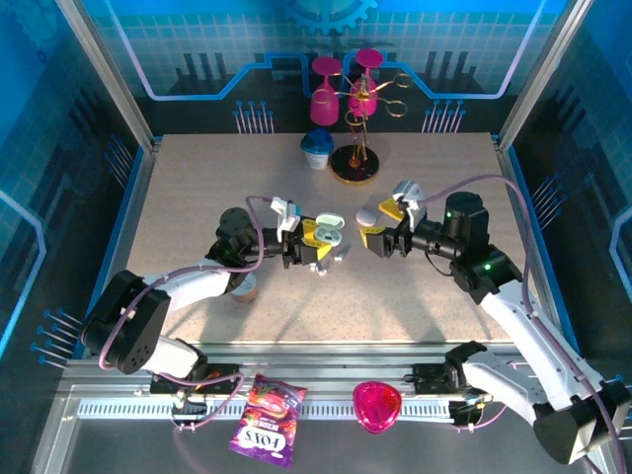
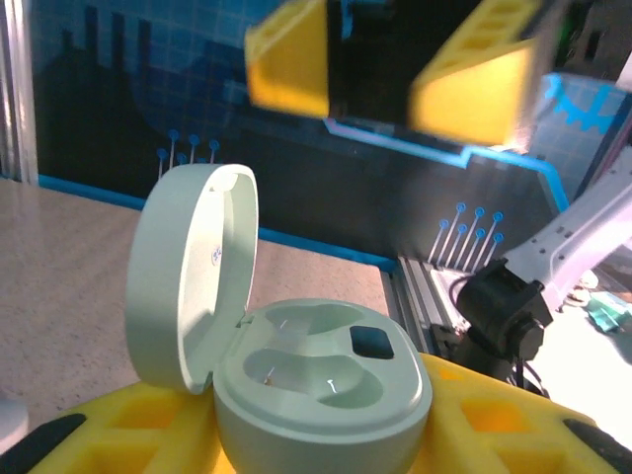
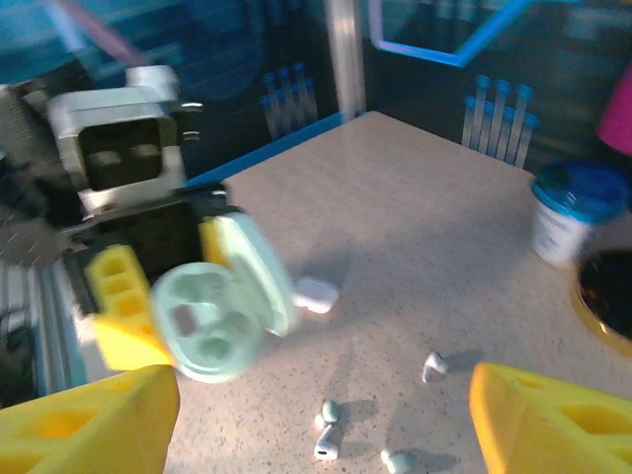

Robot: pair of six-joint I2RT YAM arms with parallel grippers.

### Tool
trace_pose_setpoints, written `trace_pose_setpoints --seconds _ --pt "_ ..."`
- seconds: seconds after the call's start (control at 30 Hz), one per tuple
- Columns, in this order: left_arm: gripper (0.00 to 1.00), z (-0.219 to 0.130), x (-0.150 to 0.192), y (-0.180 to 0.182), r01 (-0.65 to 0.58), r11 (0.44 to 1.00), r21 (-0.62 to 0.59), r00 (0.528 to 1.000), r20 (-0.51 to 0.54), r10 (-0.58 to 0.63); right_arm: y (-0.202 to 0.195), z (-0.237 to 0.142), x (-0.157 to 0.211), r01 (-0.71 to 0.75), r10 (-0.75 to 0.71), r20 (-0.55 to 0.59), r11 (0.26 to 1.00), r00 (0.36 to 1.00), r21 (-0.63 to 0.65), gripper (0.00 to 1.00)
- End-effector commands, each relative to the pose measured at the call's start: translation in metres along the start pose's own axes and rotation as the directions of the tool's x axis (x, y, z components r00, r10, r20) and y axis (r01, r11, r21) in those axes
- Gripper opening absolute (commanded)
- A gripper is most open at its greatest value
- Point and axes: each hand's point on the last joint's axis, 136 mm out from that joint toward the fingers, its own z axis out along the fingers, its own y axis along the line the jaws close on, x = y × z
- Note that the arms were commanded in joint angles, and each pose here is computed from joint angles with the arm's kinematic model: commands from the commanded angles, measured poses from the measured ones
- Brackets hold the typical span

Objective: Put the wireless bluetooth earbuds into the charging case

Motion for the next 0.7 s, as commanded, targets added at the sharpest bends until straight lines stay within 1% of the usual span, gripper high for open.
trace_pose_setpoints --seconds 0.0,0.07,0.13,0.23,0.27,0.3,0.33,0.37,0.4,0.47,0.57,0.67 --pt "0.42 -0.006 -0.022 -0.002 -0.076 0.996 -0.039 0.994 0.079 0.079 -0.040 0.000 -0.001 -0.205 0.195 0.086 0.969 0.977 0.136 0.78" --pt "0.42 -0.009 -0.024 -0.001 -0.091 0.994 -0.065 0.991 0.088 0.097 -0.065 0.005 0.020 -0.299 0.291 0.070 0.921 0.954 0.248 0.77" --pt "0.42 -0.011 -0.027 -0.001 -0.106 0.991 -0.084 0.989 0.093 0.114 -0.079 0.012 0.044 -0.373 0.383 0.029 0.873 0.923 0.315 0.77" --pt "0.42 -0.014 -0.029 -0.003 -0.125 0.987 -0.104 0.987 0.091 0.134 -0.097 0.022 0.086 -0.473 0.544 -0.051 0.768 0.838 0.432 0.75" --pt "0.42 -0.015 -0.031 -0.004 -0.133 0.985 -0.110 0.985 0.094 0.144 -0.101 0.026 0.103 -0.498 0.598 -0.078 0.725 0.798 0.476 0.75" --pt "0.42 -0.016 -0.033 -0.005 -0.141 0.983 -0.114 0.984 0.096 0.152 -0.102 0.030 0.116 -0.516 0.638 -0.097 0.694 0.764 0.502 0.74" --pt "0.42 -0.017 -0.034 -0.005 -0.144 0.982 -0.119 0.983 0.098 0.156 -0.101 0.037 0.125 -0.525 0.659 -0.115 0.681 0.743 0.511 0.73" --pt "0.42 -0.017 -0.035 -0.006 -0.148 0.982 -0.119 0.982 0.097 0.160 -0.100 0.044 0.134 -0.520 0.669 -0.129 0.671 0.732 0.528 0.71" --pt "0.42 -0.017 -0.036 -0.007 -0.150 0.982 -0.119 0.982 0.098 0.162 -0.097 0.051 0.142 -0.497 0.663 -0.150 0.673 0.734 0.547 0.70" --pt "0.42 -0.018 -0.038 -0.008 -0.155 0.981 -0.119 0.981 0.101 0.167 -0.092 0.064 0.154 -0.419 0.634 -0.207 0.687 0.745 0.594 0.70" --pt "0.42 -0.019 -0.039 -0.011 -0.160 0.980 -0.118 0.980 0.101 0.172 -0.089 0.079 0.169 -0.313 0.618 -0.292 0.682 0.730 0.661 0.66" --pt "0.42 -0.020 -0.040 -0.014 -0.168 0.979 -0.115 0.979 0.101 0.180 -0.086 0.096 0.178 -0.237 0.591 -0.345 0.691 0.729 0.683 0.56"
